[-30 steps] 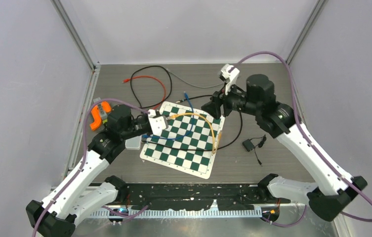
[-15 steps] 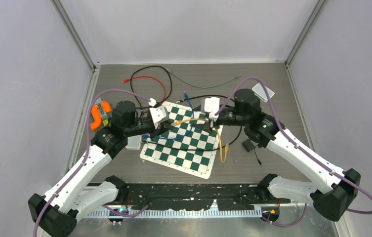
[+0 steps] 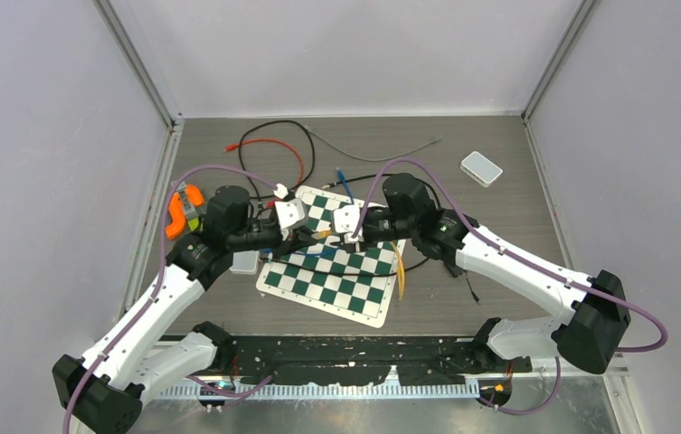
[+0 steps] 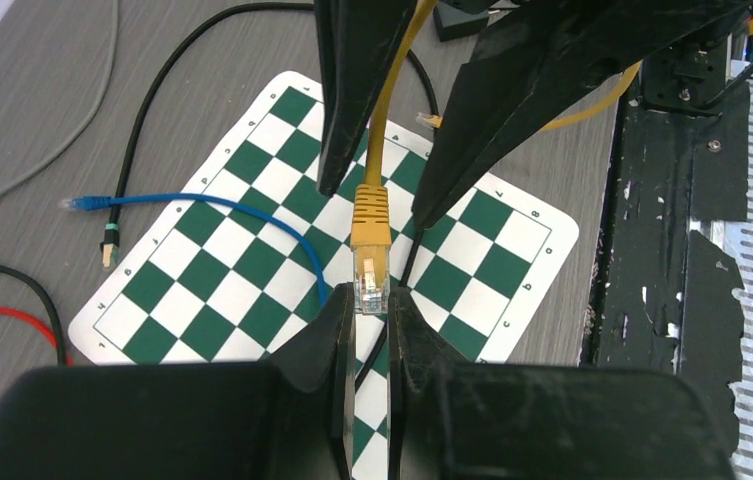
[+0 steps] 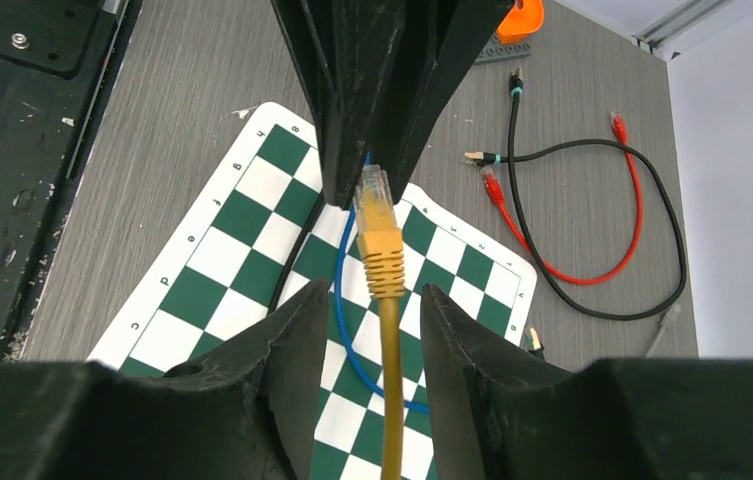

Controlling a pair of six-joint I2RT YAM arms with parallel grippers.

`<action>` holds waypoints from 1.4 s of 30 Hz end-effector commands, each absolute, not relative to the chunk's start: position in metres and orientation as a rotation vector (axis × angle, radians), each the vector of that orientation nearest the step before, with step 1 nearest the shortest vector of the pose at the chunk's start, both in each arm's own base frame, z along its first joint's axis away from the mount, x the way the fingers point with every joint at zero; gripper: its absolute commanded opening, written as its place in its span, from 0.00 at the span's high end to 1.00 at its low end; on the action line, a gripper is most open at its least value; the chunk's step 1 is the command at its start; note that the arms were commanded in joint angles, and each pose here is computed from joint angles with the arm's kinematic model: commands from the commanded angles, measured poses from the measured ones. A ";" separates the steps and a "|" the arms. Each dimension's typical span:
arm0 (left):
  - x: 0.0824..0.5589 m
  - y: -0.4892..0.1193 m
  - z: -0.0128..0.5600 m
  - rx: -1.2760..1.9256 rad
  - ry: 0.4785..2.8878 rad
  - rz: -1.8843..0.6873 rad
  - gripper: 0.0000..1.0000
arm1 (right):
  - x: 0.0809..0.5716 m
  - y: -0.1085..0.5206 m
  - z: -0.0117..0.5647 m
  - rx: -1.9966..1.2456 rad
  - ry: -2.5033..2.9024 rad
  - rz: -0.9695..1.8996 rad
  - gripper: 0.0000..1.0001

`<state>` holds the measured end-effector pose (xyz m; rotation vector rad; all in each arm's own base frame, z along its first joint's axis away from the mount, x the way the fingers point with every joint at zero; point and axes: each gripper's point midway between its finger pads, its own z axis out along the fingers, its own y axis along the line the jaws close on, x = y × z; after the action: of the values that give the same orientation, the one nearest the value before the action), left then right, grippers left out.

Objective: Insert the plug into the switch port
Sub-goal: Pick up the connector from the center of the board, then insert the connector into the switch port.

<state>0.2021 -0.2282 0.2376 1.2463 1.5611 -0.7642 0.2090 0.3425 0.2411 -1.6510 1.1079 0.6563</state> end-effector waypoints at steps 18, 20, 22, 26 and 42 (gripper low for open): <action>0.234 -0.207 0.268 0.998 1.621 -0.606 0.35 | 0.227 0.348 0.256 -1.547 1.075 0.555 0.95; 0.249 -0.191 0.273 0.837 1.712 -0.539 0.06 | 0.237 0.343 0.255 -1.532 1.113 0.507 0.95; 0.263 -0.173 0.278 0.700 1.781 -0.461 0.01 | 0.249 0.335 0.259 -1.514 1.151 0.470 0.95; 0.282 -0.138 0.275 0.425 1.931 -0.400 0.01 | 0.266 0.330 0.262 -1.505 1.230 0.417 0.95; 0.313 -0.010 0.138 -0.514 2.382 -0.426 0.26 | 0.325 0.415 0.137 -1.463 1.603 0.274 0.95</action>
<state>0.3169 -0.0139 0.1517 -0.4289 2.3255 -0.4045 0.3068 0.3897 0.1330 -1.5319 1.5898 0.3920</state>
